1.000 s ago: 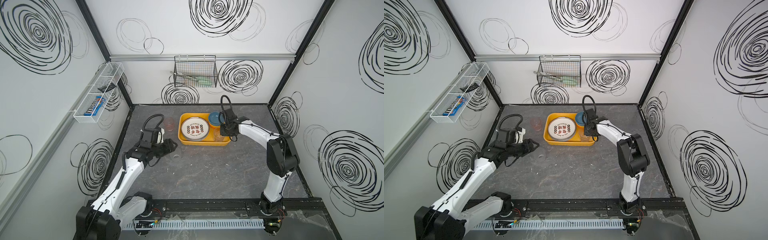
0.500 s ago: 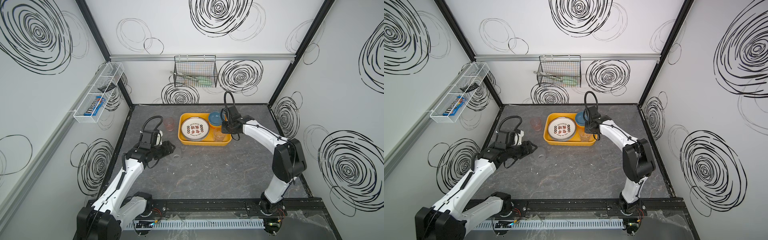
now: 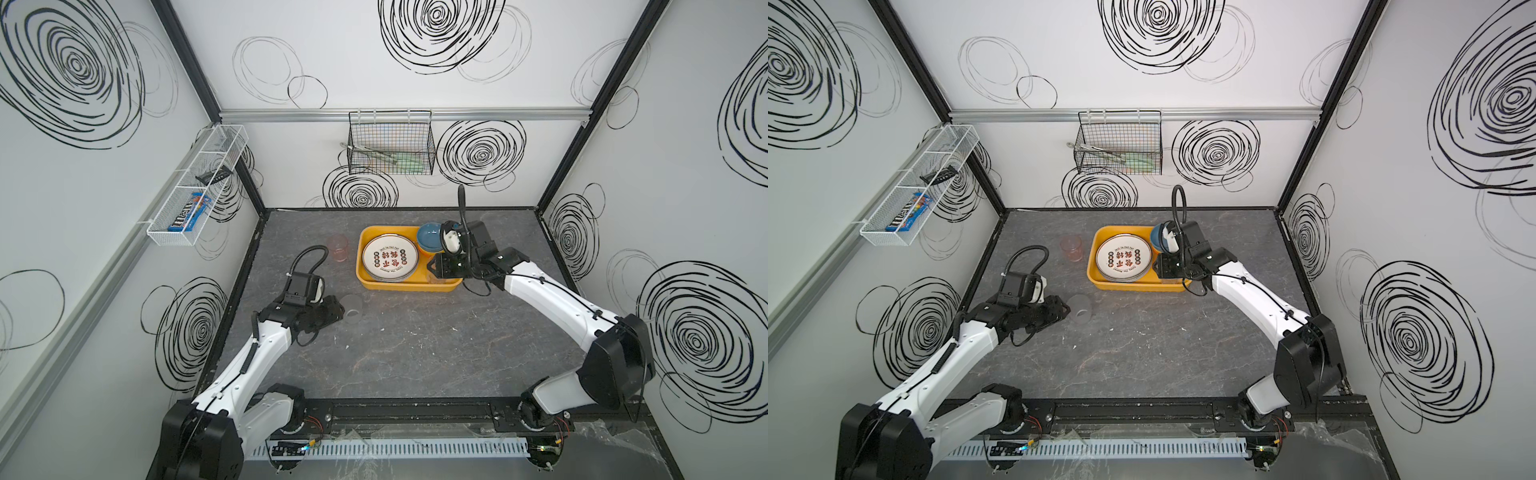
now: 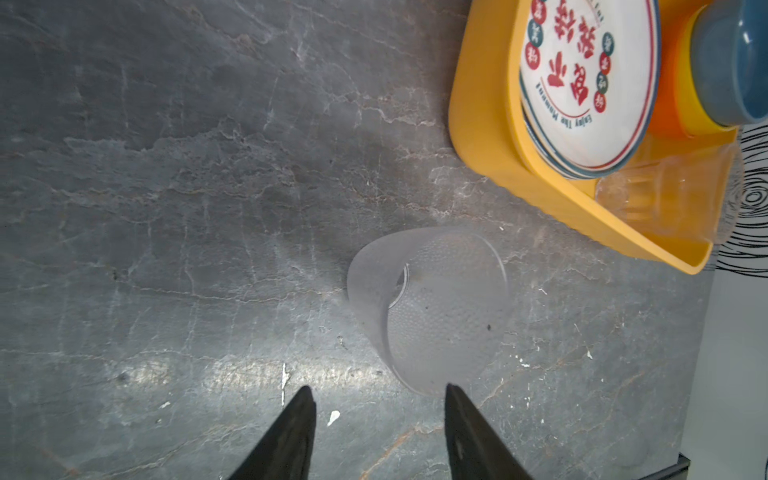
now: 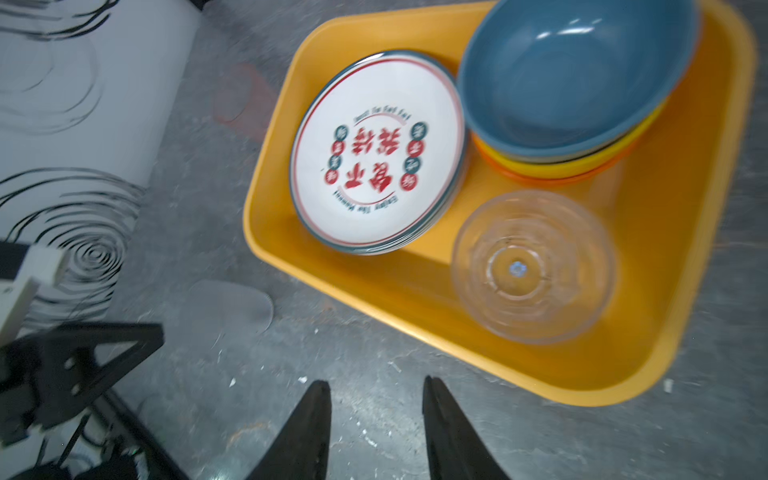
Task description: Place the mixed dishes into the plastic bin
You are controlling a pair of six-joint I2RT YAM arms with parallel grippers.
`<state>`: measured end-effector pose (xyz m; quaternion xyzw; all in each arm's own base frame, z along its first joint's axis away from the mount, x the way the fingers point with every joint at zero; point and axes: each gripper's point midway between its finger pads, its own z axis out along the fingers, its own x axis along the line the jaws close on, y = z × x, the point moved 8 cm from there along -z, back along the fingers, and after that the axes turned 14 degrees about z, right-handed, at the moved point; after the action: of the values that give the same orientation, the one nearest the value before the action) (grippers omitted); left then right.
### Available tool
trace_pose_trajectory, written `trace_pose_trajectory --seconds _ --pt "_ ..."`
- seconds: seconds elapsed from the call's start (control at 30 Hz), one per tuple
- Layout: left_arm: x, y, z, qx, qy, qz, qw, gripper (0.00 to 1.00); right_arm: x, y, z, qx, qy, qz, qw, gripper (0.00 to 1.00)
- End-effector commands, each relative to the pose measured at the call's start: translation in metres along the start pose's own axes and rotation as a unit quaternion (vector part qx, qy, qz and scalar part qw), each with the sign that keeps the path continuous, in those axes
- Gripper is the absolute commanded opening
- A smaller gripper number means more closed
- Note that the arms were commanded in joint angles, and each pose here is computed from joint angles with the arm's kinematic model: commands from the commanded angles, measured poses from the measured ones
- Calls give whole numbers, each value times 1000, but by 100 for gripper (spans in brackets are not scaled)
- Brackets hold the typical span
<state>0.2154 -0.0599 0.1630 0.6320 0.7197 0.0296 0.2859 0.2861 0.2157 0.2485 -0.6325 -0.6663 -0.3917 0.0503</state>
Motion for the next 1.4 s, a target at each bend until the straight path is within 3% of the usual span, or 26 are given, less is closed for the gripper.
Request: trace_pose_trajectory --seconds 0.0,0.13,0.43,0.83,1.23,1.37 --pt "3 7 6 -22 8 -6 1000 52 31 -16 -6 13 109 -55 992 43" --pt "4 9 13 -21 9 -10 1000 50 45 -42 5 55 141 -86 985 43" --pt "0 16 27 -18 3 -8 1000 45 52 -73 30 104 139 -94 980 42" --pt "2 10 38 2 9 -1 1000 26 51 -80 44 119 128 -96 980 41" --pt "-3 6 23 -2 -1 15 1000 7 56 -77 47 114 119 -94 982 42" --pt "-8 8 15 -8 -5 24 1000 6 60 -72 46 107 110 -91 984 42"
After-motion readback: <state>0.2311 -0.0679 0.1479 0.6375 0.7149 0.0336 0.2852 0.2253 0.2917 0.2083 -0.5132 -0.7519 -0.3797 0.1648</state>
